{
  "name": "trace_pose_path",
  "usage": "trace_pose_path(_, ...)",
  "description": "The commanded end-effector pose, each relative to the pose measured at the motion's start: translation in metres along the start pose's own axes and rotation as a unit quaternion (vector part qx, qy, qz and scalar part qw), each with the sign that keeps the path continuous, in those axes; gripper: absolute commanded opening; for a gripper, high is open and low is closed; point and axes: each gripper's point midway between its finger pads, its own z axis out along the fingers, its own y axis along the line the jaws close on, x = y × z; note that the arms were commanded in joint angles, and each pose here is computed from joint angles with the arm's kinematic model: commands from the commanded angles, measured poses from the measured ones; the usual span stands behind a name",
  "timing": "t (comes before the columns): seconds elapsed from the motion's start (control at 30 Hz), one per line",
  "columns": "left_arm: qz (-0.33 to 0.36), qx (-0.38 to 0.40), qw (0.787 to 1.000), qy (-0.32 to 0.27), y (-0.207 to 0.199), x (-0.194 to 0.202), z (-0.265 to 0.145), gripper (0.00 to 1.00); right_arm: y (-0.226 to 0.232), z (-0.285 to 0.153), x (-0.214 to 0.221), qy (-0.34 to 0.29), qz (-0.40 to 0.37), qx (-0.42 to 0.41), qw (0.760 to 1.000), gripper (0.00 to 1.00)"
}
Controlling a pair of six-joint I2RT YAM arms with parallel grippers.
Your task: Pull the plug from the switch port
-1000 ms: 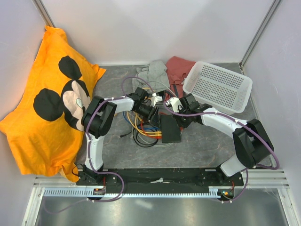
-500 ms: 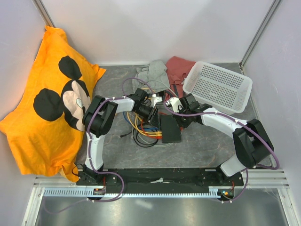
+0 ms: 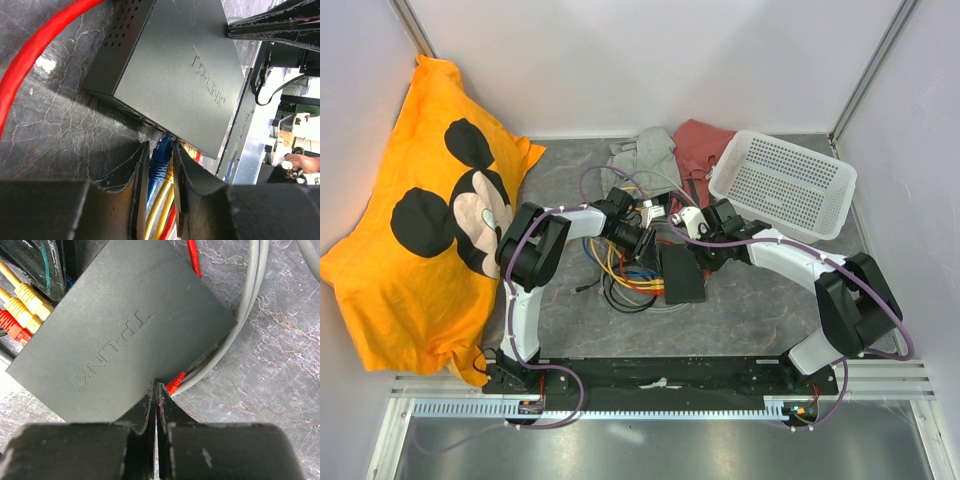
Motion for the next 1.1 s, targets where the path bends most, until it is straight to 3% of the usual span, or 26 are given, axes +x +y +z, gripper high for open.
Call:
trace_pose_path(0.0, -0.043, -0.032, 0.998, 0.017, 0.016, 0.013, 0.010, 0.29, -0.004, 0.003, 0.039, 0.071, 0.002, 0.011, 0.997, 0.00)
trace_pose_path(0.37, -0.102, -0.048, 0.993, 0.024, 0.028, 0.011, 0.016, 0.22, -0.004, 0.003, 0.039, 0.069, 0.002, 0.012, 0.998, 0.00)
trace_pose_path(0.67, -0.112, -0.083, 0.990, 0.020, 0.035, 0.005, 0.012, 0.02, -0.004, 0.004, 0.040, 0.072, 0.002, 0.011, 0.997, 0.00)
trace_pose_path(1.07, -0.123, -0.154, 0.980, 0.036, 0.062, 0.019, 0.009, 0.02, -0.004, 0.006, 0.040, 0.074, 0.003, 0.008, 0.997, 0.00)
